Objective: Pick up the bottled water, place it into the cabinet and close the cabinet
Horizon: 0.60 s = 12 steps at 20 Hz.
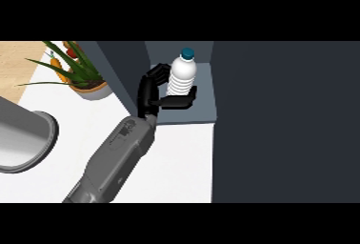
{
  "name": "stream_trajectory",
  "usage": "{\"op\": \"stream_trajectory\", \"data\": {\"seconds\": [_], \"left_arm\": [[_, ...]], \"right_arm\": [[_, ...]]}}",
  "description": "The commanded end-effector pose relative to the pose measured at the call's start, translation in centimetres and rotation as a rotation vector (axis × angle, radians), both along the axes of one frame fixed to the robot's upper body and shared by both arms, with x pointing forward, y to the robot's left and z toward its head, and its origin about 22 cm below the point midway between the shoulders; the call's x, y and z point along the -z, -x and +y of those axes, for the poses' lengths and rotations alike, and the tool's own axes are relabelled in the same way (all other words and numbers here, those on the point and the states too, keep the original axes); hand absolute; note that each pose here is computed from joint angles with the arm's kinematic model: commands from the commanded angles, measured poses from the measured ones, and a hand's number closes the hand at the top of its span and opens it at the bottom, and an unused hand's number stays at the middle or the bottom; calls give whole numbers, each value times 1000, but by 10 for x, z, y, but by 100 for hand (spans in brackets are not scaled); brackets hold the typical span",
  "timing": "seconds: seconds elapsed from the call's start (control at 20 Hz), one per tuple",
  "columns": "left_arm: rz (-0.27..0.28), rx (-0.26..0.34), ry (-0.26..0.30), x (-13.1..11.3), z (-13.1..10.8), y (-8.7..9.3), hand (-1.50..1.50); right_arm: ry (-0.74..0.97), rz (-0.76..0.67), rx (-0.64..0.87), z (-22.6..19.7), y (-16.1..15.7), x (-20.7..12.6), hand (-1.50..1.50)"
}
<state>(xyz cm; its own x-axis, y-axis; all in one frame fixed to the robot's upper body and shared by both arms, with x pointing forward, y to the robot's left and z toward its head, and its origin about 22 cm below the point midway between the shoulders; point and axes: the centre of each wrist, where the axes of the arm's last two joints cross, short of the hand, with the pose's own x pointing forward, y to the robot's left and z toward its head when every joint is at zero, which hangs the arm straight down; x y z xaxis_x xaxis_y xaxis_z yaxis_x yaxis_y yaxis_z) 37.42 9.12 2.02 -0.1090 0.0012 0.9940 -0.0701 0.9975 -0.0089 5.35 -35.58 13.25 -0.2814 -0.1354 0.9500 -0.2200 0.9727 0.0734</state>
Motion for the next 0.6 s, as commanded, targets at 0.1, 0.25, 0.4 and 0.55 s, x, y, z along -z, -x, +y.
{"op": "stream_trajectory", "data": {"seconds": [0.1,0.25,0.4,0.55], "left_arm": [[10,-48,-36,1,-4,-19,150],[-2,-64,-47,-2,1,-31,150],[-20,-93,-52,-6,-6,-30,150],[-35,-115,-120,-12,-4,-43,150]], "right_arm": [[-17,-59,-56,-3,3,-20,-150],[-17,-41,-76,6,12,-27,-150],[-26,-25,-41,6,14,-17,-150],[-18,-47,-57,15,9,-20,-150]]}}
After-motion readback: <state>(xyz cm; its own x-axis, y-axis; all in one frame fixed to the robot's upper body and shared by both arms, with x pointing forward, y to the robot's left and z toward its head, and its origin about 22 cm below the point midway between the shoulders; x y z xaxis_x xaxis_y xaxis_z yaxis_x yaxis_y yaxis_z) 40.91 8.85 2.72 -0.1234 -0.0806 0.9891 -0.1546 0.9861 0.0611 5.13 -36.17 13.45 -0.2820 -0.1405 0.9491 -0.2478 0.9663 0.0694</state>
